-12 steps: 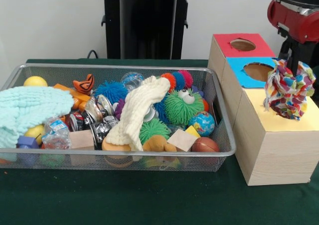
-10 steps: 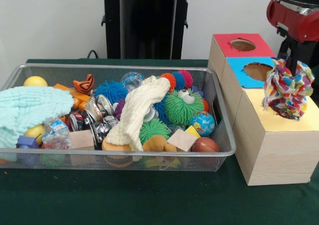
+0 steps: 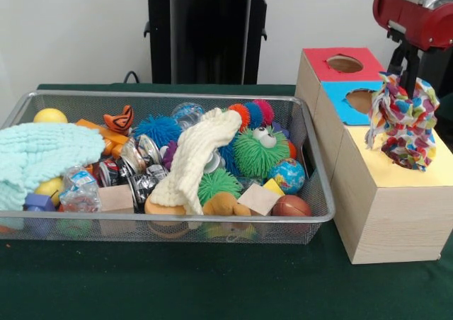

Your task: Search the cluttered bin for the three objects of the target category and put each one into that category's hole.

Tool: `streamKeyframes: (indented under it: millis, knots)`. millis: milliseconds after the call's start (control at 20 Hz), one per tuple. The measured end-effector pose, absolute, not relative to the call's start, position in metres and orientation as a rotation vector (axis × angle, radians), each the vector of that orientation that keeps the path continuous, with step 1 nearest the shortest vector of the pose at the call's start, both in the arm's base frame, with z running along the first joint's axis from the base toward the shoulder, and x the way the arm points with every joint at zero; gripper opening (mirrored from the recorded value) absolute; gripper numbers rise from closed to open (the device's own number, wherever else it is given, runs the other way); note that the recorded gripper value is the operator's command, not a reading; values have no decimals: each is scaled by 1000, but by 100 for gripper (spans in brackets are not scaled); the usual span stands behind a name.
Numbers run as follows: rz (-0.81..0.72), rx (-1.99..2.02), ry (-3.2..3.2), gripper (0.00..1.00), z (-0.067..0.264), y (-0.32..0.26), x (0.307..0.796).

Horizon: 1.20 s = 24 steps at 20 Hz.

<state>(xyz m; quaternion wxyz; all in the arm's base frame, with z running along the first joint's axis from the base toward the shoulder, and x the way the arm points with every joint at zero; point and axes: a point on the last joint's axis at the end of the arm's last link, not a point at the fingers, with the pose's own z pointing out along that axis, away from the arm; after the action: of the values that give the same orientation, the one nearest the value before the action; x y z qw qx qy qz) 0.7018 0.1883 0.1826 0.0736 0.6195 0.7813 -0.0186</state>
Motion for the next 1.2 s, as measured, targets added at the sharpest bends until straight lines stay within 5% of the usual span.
streamKeyframes:
  millis: [1200]
  knots:
    - [-95, 1852, 2395, 0, 152, 203, 693]
